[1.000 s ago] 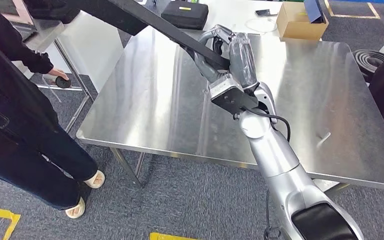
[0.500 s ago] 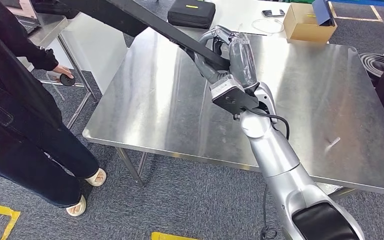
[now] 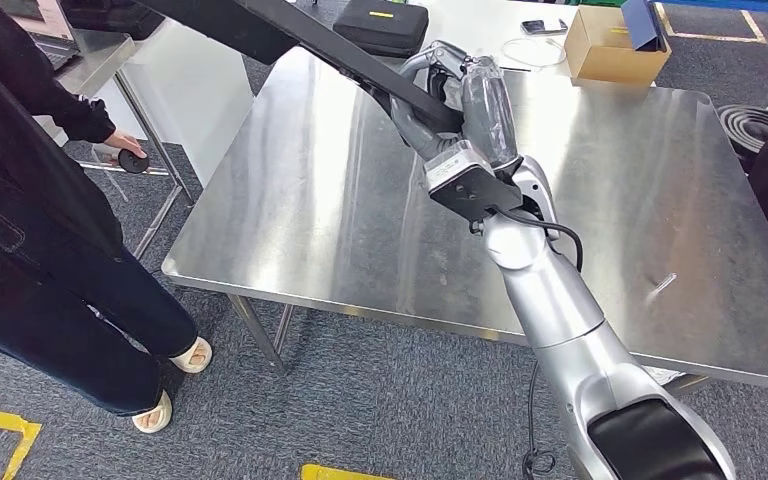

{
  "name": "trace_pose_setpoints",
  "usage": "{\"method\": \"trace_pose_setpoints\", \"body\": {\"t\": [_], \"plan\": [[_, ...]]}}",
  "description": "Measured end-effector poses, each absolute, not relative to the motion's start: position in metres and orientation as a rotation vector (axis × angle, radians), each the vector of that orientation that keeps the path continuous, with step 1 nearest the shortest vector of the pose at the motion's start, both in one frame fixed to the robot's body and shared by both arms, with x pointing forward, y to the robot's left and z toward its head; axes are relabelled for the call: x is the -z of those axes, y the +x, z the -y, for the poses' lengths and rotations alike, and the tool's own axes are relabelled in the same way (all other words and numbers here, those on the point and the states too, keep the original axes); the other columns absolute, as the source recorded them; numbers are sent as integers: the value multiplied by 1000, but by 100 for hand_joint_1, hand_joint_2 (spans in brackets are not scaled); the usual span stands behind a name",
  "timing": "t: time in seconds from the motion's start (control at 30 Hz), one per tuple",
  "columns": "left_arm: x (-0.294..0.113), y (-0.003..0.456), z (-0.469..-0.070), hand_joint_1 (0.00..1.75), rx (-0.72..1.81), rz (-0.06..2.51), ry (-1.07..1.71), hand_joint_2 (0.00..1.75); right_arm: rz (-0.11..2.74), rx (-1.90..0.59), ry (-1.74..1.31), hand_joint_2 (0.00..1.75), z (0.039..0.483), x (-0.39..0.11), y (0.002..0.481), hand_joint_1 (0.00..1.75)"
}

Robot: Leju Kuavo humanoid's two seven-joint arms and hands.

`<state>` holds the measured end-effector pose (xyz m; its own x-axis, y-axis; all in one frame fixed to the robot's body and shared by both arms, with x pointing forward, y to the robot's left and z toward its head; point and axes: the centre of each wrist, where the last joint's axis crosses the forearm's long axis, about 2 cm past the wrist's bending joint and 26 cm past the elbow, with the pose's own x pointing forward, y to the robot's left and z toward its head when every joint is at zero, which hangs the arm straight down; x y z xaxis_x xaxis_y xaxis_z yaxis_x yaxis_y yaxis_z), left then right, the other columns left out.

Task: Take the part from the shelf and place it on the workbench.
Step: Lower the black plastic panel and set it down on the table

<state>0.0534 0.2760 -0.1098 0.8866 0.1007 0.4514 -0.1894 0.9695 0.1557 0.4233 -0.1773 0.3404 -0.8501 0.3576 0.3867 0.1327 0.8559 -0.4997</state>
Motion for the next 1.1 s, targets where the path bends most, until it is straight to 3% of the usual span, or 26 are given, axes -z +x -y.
{"method": "trace_pose_setpoints", "body": {"t": [1.1], "plan": [[109, 54, -272, 0, -144, 466, 192, 175, 2530, -654, -377, 175, 178, -337, 423, 175]]}}
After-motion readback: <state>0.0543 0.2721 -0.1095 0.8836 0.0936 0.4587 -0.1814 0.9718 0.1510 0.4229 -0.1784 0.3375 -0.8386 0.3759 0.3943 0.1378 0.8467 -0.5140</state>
